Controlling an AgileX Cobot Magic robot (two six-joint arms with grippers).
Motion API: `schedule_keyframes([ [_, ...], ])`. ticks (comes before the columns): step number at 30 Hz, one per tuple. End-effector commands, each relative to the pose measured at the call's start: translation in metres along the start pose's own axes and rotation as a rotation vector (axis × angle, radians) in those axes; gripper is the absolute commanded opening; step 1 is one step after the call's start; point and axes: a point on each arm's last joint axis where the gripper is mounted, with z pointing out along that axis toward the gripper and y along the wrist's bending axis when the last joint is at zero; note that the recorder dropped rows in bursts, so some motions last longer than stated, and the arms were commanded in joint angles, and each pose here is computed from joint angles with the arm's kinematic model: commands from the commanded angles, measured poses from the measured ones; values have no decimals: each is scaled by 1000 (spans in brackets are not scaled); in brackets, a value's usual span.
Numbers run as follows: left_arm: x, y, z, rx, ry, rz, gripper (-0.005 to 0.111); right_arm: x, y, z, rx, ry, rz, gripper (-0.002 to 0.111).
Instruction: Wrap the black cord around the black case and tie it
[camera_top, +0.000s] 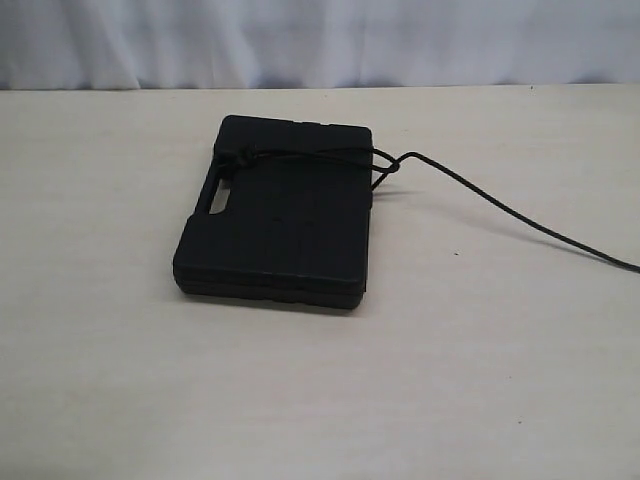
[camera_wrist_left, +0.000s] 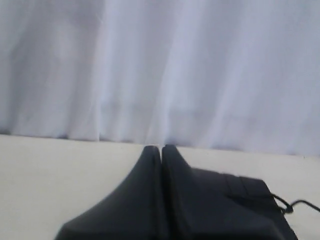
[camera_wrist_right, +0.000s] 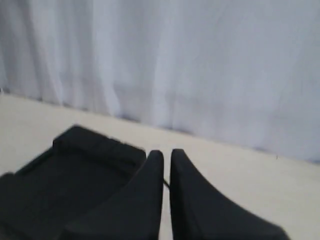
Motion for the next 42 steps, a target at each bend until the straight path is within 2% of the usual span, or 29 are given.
schedule_keyframes([
  [1, -6, 2, -2, -15, -91, -23, 0, 17, 1, -21, 11, -226, -9, 5],
  [9, -4, 2, -2, -14, -83, -23, 0, 28, 2, -44, 19, -331, -8, 5],
  [13, 5, 5, -1, -23, -62, -14, 0, 31, 3, -52, -4, -384, -7, 5],
  [14, 11, 6, -1, -24, -45, 25, 0, 33, 4, -54, -9, -396, -6, 5],
  [17, 39, 11, -7, -4, 10, 289, 0, 48, 4, -56, 1, -406, -5, 5],
  [18, 52, 14, -11, 1, 20, 344, 0, 57, 5, -52, 5, -375, 2, 5],
  [21, 90, 25, -23, -16, 57, 288, 0, 81, 6, -41, 5, -313, 16, 5],
  [22, 89, 25, -26, -14, 44, 271, 0, 89, 7, -38, 5, -288, 18, 5],
  [23, 103, 25, -32, -2, 194, 263, 0, 98, 7, -35, 5, -260, 18, 5],
  [24, 110, 26, -38, 10, 266, 262, 0, 108, 8, -32, 7, -230, 18, 5],
  [25, 113, 25, -43, 19, 284, 253, 0, 109, 7, -31, 9, -223, 18, 5],
  [27, 109, 24, -53, 38, 196, 259, 0, 129, 9, -29, 0, 3, 27, 5],
  [30, 101, 23, -57, 45, 79, 263, 0, 139, 10, -30, -7, 116, 92, 5],
  [36, 101, 24, -57, 27, 74, 312, 0, 136, 7, -29, 59, 79, 129, 5],
  [42, 101, 24, -57, 21, 74, 320, 0, 136, 7, -30, 62, 82, 129, 5],
])
